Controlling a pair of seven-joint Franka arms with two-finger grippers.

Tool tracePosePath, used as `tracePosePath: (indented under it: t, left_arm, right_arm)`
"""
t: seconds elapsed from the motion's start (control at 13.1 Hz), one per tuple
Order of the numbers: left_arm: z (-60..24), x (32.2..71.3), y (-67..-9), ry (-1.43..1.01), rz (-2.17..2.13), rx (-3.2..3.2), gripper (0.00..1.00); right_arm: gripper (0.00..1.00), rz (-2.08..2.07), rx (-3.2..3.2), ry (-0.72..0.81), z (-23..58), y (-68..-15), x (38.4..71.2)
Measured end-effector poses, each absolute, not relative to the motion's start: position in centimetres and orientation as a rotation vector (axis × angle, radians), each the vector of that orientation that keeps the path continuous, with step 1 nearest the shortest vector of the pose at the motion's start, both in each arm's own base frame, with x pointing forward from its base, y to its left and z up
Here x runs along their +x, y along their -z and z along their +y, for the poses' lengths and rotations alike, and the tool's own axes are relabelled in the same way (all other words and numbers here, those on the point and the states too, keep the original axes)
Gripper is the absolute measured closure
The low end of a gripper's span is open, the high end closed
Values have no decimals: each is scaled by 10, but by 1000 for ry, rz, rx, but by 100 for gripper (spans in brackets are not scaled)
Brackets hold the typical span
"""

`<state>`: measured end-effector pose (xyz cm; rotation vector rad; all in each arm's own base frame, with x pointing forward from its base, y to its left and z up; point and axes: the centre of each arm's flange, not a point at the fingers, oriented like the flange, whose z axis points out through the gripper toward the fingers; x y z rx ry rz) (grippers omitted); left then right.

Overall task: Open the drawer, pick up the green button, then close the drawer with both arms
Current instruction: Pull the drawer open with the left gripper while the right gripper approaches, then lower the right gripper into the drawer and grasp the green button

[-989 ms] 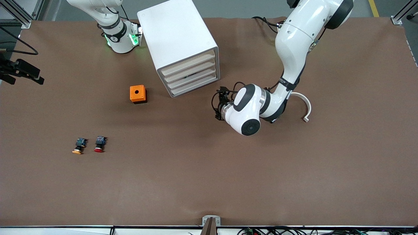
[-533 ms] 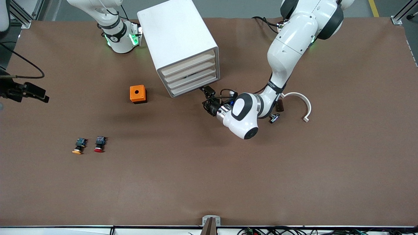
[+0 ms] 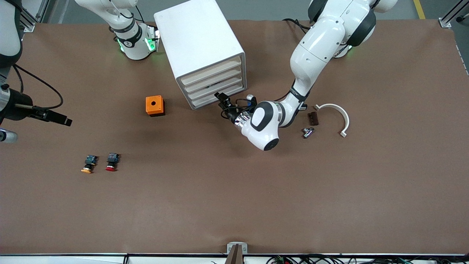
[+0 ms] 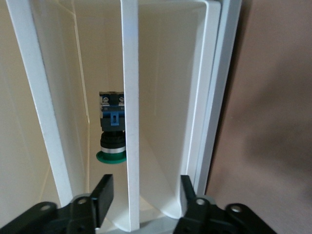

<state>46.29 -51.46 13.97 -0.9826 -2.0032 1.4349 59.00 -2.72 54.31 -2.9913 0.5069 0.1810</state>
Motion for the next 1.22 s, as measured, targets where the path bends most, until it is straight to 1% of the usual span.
tracePosePath:
  t: [0.15, 0.23, 0.3, 0.38, 0.46, 0.53, 0.61, 0.68, 0.76, 1.07, 1.22]
  left_arm:
    - [-521, 454, -140, -1427, -1982, -991, 39]
    - [-524, 450, -140, -1423, -1968, -994, 44]
    - [-526, 446, -141, -1420, -1957, -999, 44]
    - [-530, 442, -141, -1416, -1949, -1004, 53]
    - [-533, 438, -141, -1412, -1943, -1010, 56]
    - [-536, 434, -141, -1407, -1937, -1015, 56]
    - [-538, 431, -140, -1403, -1933, -1017, 65]
    - [-539, 429, -139, -1400, -1930, -1018, 78]
    - [-539, 429, -138, -1397, -1933, -1017, 87]
    - [-535, 433, -137, -1398, -1940, -1020, 86]
    - [-524, 449, -139, -1409, -1965, -1025, 86]
  right_arm:
    - [0, 613, -2977, -193, 6, -546, 590]
    - [0, 678, -2967, -201, 25, -547, 589]
    - [0, 745, -2955, -205, 45, -547, 588]
    - [0, 812, -2942, -197, 70, -547, 587]
    - [0, 872, -2926, -181, 95, -548, 586]
    - [0, 923, -2910, -163, 123, -547, 583]
    - [0, 960, -2898, -150, 147, -544, 579]
    - [0, 987, -2888, -142, 169, -539, 575]
    - [0, 1005, -2883, -139, 187, -534, 570]
    - [0, 1055, -2864, -128, 227, -517, 561]
    - [0, 1085, -2847, -110, 256, -501, 560]
